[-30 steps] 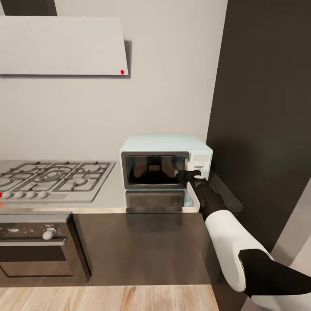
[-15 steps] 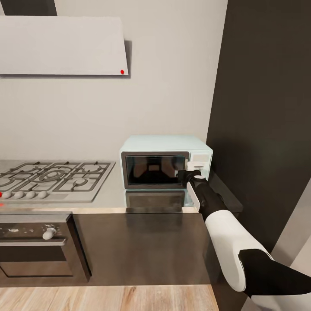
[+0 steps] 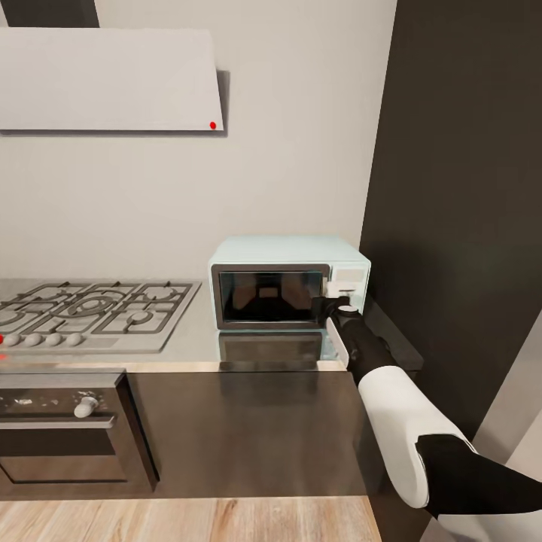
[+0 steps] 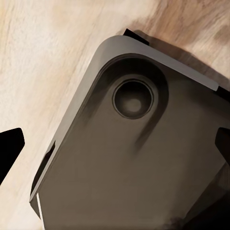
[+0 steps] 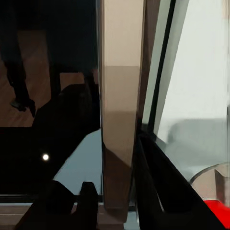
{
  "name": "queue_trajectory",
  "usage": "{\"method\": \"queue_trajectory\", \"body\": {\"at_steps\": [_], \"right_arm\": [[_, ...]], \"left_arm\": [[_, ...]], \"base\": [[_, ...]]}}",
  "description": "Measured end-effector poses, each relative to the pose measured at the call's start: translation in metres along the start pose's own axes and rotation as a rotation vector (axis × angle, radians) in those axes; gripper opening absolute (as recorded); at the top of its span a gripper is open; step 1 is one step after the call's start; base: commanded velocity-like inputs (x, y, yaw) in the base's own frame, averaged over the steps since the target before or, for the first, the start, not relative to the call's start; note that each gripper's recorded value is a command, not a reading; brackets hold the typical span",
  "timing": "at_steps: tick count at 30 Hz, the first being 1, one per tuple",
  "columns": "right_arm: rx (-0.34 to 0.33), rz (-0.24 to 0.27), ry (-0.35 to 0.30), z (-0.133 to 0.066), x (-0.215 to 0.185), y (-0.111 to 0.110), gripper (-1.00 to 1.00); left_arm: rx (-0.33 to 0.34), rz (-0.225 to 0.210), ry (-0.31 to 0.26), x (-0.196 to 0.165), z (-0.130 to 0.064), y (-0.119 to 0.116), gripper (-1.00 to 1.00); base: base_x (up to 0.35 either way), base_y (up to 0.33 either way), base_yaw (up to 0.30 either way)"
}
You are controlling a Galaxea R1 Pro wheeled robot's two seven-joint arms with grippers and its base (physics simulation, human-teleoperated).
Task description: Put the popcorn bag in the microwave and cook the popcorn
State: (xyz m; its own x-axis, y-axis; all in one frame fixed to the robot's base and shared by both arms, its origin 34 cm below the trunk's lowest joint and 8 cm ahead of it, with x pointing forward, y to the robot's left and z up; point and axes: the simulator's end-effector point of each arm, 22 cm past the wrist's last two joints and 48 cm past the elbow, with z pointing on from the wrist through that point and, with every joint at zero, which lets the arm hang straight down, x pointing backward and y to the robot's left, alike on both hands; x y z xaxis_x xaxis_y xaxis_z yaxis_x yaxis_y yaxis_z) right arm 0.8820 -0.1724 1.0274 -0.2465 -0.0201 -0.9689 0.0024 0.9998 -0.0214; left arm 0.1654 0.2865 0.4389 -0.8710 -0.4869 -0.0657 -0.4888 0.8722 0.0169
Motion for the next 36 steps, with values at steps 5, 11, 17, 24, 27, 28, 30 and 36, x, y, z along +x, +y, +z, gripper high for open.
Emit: {"method": "queue_trajectory", "body": {"at_steps": [5,11,17,24,27,28,30,36], "right_arm": [[0.008,-0.002,-0.001,0.0003,-0.0001,-0.0045,-1.00],[0.010,-0.003,-0.001,0.0003,-0.0002,-0.0047,-1.00],[0.010,-0.004,-0.001,0.0003,-0.0002,-0.0047,-1.00],[0.008,-0.002,-0.002,0.0004,-0.0002,-0.0037,-1.00],[0.006,-0.001,-0.001,0.0005,0.0001,-0.0017,-1.00],[0.005,0.000,-0.001,0.0003,0.0000,-0.0013,-1.00],[0.004,0.000,-0.001,0.0001,-0.0002,-0.0009,-1.00],[0.003,0.001,-0.001,0.0001,-0.0001,-0.0006,-1.00]], "left_arm": [[0.000,0.000,-0.001,-0.0003,0.0000,0.0002,1.00],[-0.001,0.002,0.001,0.0002,0.0000,0.0002,1.00],[0.000,0.004,0.000,0.0001,0.0000,-0.0002,1.00],[0.000,0.004,-0.001,-0.0001,0.0000,-0.0002,1.00],[0.000,0.001,0.000,-0.0001,0.0001,-0.0005,1.00],[0.000,0.000,-0.001,-0.0001,0.0000,-0.0003,1.00],[0.000,0.001,-0.001,-0.0001,0.0000,-0.0001,1.00],[0.000,0.001,-0.001,-0.0001,0.0000,-0.0001,1.00]], "base": [[0.000,0.000,0.000],[0.000,0.000,0.000],[-0.004,0.000,0.000],[-0.086,0.000,0.000],[-0.182,0.000,0.000],[-0.055,0.000,0.000],[-0.025,0.000,0.000],[-0.046,0.000,0.000]]}}
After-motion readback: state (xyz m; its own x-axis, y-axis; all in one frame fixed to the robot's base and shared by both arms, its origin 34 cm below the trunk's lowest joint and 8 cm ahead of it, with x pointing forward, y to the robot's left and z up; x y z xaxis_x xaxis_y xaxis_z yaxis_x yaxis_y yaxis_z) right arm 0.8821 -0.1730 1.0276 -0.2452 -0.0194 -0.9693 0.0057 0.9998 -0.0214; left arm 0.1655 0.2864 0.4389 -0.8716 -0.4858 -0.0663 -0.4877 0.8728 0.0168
